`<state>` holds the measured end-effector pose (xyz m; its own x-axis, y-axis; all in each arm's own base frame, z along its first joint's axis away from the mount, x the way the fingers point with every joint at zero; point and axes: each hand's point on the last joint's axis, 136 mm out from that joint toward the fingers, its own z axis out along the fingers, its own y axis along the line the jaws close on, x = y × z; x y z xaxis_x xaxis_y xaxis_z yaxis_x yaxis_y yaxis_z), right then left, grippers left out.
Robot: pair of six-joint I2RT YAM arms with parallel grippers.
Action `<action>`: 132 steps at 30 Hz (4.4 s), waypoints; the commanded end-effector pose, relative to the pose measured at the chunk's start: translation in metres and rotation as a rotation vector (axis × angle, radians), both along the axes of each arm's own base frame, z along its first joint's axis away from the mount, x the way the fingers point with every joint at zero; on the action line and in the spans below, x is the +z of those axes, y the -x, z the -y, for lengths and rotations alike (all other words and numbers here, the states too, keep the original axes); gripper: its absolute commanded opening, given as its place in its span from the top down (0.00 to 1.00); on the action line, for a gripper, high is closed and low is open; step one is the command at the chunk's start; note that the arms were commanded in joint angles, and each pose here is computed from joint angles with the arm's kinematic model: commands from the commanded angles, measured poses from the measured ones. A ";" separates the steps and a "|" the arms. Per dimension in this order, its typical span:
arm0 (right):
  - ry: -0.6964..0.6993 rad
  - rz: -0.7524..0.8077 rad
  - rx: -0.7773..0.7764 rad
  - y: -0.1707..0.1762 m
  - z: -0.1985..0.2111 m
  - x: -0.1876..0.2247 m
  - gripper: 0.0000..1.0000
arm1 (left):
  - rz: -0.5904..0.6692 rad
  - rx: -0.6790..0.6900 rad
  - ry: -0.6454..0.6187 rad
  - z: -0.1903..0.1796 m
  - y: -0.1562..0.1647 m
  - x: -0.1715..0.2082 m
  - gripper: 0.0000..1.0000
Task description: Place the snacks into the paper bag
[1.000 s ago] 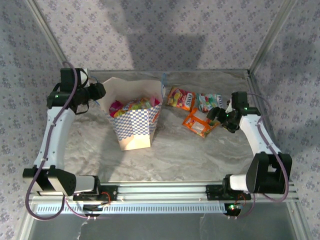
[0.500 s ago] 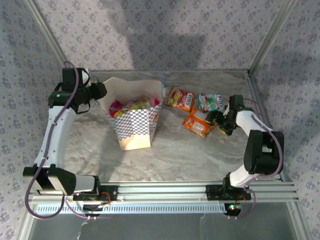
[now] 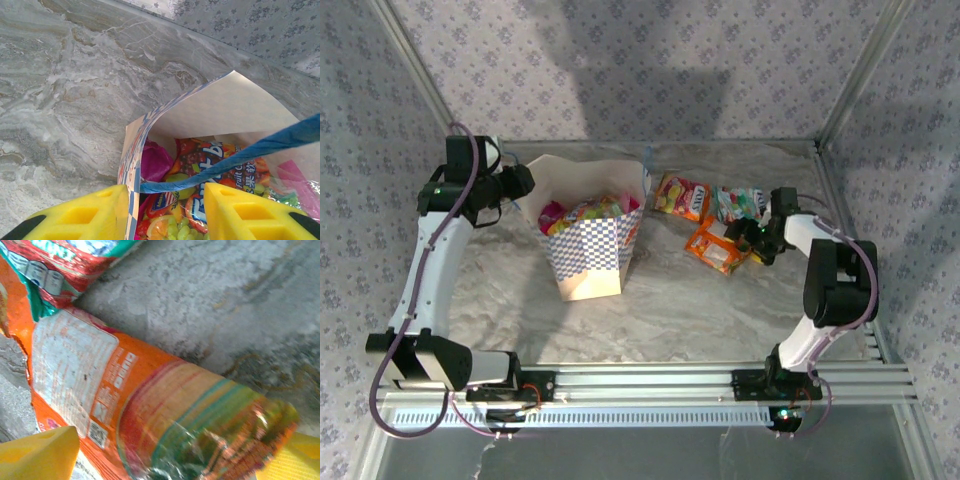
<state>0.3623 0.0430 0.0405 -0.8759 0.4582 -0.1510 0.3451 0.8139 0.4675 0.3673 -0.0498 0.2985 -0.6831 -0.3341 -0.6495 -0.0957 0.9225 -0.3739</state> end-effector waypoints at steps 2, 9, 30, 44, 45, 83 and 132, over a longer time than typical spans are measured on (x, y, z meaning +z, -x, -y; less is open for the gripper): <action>-0.025 0.012 0.033 -0.008 -0.009 0.001 0.15 | -0.001 0.004 0.005 0.002 -0.001 0.001 0.57; -0.031 0.022 0.047 -0.013 -0.013 0.002 0.25 | -0.008 -0.003 0.006 0.004 -0.002 -0.001 0.57; -0.004 0.005 0.059 -0.015 -0.016 0.009 0.86 | -0.004 -0.014 0.016 0.010 0.000 0.002 0.57; 0.026 0.052 0.028 -0.013 -0.010 0.028 1.00 | -0.004 -0.020 0.009 0.010 -0.002 0.000 0.57; 0.026 0.056 0.027 -0.013 -0.010 0.030 1.00 | -0.004 -0.020 0.010 0.010 -0.002 0.000 0.57; 0.026 0.257 -0.023 0.011 -0.012 0.132 1.00 | 0.013 -0.036 0.002 0.015 0.002 0.009 0.58; -0.122 0.600 0.378 0.050 -0.080 0.241 1.00 | 0.012 -0.060 0.029 0.023 -0.002 0.004 0.58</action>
<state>0.3188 0.1091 0.2438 -0.8196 0.2524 -0.5143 -0.1264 0.7959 0.5921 0.3700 -0.0645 0.2901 -0.7089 -0.3219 -0.6276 -0.0807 0.9210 -0.3812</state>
